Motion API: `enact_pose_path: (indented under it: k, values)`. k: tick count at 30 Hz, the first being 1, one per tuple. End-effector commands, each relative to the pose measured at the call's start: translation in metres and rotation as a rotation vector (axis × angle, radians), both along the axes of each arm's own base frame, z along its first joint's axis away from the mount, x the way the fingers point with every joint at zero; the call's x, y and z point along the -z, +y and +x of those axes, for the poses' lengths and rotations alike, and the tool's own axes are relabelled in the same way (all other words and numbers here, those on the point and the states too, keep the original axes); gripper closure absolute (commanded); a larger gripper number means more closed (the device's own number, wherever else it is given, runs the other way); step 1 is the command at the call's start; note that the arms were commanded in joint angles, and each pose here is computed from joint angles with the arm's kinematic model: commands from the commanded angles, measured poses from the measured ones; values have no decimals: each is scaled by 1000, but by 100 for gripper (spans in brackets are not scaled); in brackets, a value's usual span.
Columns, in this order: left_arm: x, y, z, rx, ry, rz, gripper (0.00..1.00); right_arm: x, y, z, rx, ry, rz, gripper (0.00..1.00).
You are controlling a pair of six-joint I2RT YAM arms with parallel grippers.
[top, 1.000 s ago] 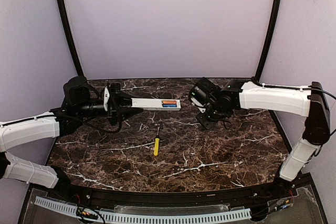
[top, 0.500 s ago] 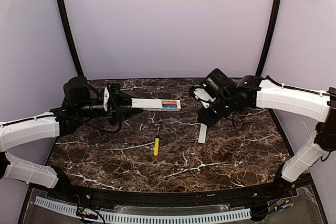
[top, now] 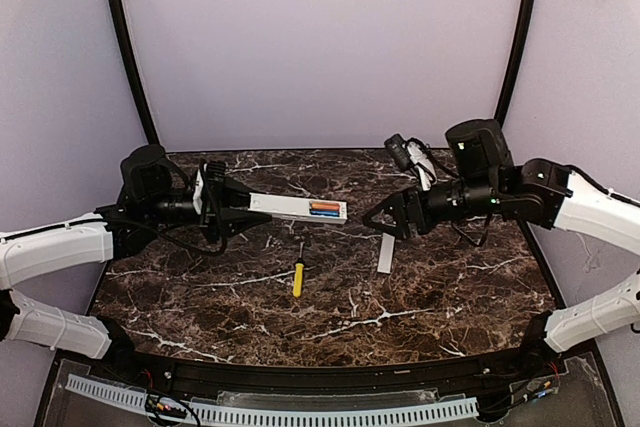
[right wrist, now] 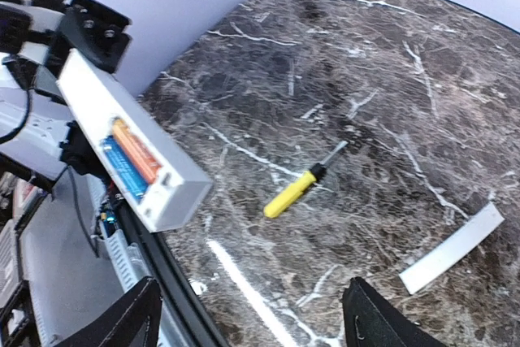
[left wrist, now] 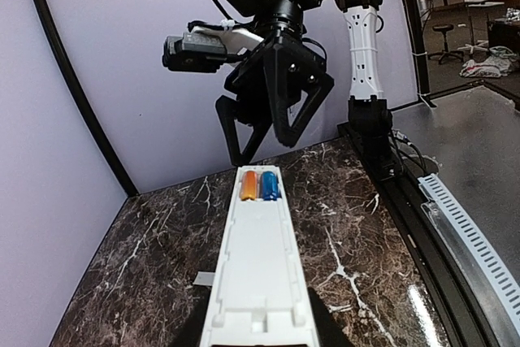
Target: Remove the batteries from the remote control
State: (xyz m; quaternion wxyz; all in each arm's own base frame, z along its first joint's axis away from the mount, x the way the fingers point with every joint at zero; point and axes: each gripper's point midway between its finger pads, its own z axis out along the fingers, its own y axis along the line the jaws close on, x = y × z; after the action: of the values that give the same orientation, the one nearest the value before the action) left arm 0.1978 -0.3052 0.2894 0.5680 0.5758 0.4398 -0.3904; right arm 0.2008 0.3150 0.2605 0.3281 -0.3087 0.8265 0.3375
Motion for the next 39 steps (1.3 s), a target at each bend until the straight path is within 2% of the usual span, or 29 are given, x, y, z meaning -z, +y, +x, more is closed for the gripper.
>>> enact_pose_path:
  k: [1,6,9,12,16,21,31,35,39]
  values:
    - [-28,0,-14,65,-30,-48,100,-51,20,-37,-120,141,319,20]
    - [-34,2,-21,84,-47,-63,100,-66,25,-44,-98,286,476,3]
    - [-36,3,-25,93,-55,-73,100,-64,34,-44,-108,354,512,1]
    - [-41,4,-28,102,-64,-86,100,-74,44,-43,-148,368,586,2]
    - [-46,6,-32,109,-72,-101,100,-79,55,-40,-177,376,605,2]
    - [-52,8,-34,104,-90,-116,100,-90,66,-41,-238,372,647,9]
    - [-54,10,-30,61,-109,-129,100,-105,80,-39,-311,350,689,32]
    - [-51,10,-27,38,-115,-119,100,-108,85,-41,-347,361,689,44]
    - [-50,10,-25,33,-117,-112,100,-106,87,-44,-369,382,686,47]
